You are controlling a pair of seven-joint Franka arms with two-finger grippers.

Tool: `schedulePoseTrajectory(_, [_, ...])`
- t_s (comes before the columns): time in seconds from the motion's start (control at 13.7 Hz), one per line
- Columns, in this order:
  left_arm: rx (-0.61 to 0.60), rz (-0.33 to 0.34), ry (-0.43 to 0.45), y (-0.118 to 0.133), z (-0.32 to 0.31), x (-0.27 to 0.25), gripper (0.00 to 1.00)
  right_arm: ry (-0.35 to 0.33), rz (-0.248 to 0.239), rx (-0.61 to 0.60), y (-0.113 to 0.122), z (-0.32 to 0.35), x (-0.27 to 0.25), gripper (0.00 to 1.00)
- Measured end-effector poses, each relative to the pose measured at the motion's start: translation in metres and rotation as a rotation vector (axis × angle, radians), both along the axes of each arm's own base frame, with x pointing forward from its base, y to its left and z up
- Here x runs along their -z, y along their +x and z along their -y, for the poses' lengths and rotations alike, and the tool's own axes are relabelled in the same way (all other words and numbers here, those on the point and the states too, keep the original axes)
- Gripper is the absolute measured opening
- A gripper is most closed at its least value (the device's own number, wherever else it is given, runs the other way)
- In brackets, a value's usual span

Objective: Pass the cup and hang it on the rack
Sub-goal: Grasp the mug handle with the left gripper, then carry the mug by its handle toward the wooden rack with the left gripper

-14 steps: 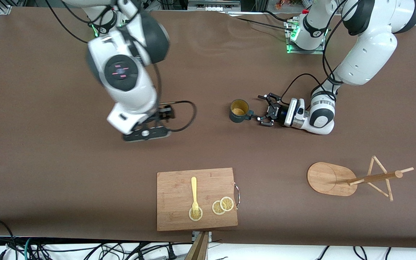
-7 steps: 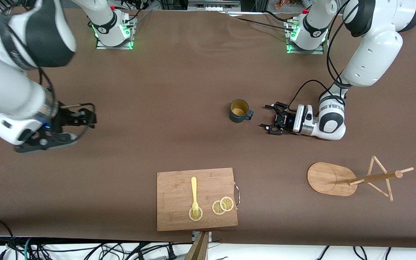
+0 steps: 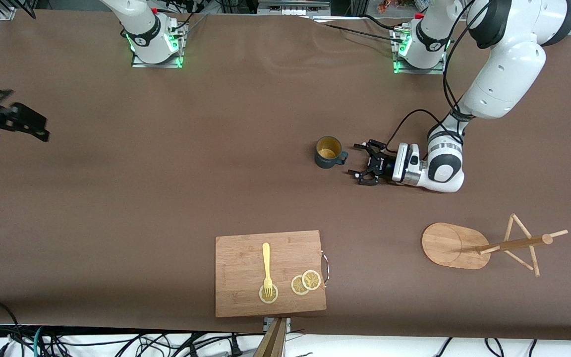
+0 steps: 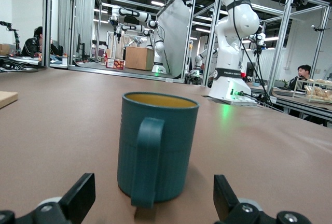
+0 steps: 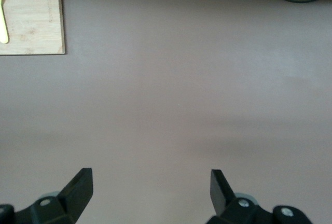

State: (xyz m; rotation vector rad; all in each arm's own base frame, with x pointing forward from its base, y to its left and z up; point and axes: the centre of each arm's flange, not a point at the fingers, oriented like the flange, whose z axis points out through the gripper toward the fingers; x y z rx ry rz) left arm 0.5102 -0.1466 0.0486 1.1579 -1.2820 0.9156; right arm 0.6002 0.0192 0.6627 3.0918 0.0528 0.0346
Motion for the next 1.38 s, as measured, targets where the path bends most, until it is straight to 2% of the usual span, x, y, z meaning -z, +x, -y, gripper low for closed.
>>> schedulePoseTrajectory(0.15, [0.002,0.003,-0.008,-0.001,0.012,-0.001,0.98,-0.001,-0.009,0.013,-0.009,0.012,-0.002,1.0])
schedulePoseTrajectory(0.29, [0.004,0.003,-0.014,-0.002,0.021,-0.002,0.96,-0.002,-0.039,0.018,-0.013,0.017,0.008,1.0])
schedulePoseTrajectory(0.36, [0.008,0.005,-0.015,-0.003,0.024,-0.002,0.88,-0.002,-0.055,0.023,-0.014,0.021,0.012,1.0])
schedulePoseTrajectory(0.44, [0.011,0.018,-0.015,-0.004,0.026,-0.001,0.71,-0.002,-0.07,0.027,-0.017,0.027,0.015,1.0])
schedulePoseTrajectory(0.58, [-0.007,0.063,-0.025,-0.002,0.027,-0.001,0.51,0.005,-0.092,0.026,-0.023,0.035,0.016,1.0])
schedulePoseTrajectory(0.8, [-0.023,0.067,-0.029,-0.001,0.026,-0.001,0.2,0.007,-0.11,0.012,-0.024,0.041,0.02,1.0])
schedulePoseTrajectory(1.02, [-0.049,0.054,-0.022,0.003,0.011,-0.001,0.21,0.009,-0.113,0.007,-0.024,0.04,0.021,1.0])
schedulePoseTrajectory(1.17, [-0.1,0.02,0.0,0.013,-0.023,-0.006,0.21,0.009,-0.114,0.005,-0.024,0.039,0.022,1.0])
schedulePoseTrajectory(1.24, [-0.105,-0.033,0.029,0.019,-0.049,-0.015,0.21,0.009,-0.113,0.005,-0.024,0.04,0.022,1.0])
schedulePoseTrajectory(1.38, [-0.111,-0.195,0.073,0.031,-0.11,-0.048,0.21,0.009,-0.113,0.008,-0.023,0.041,0.022,1.0])
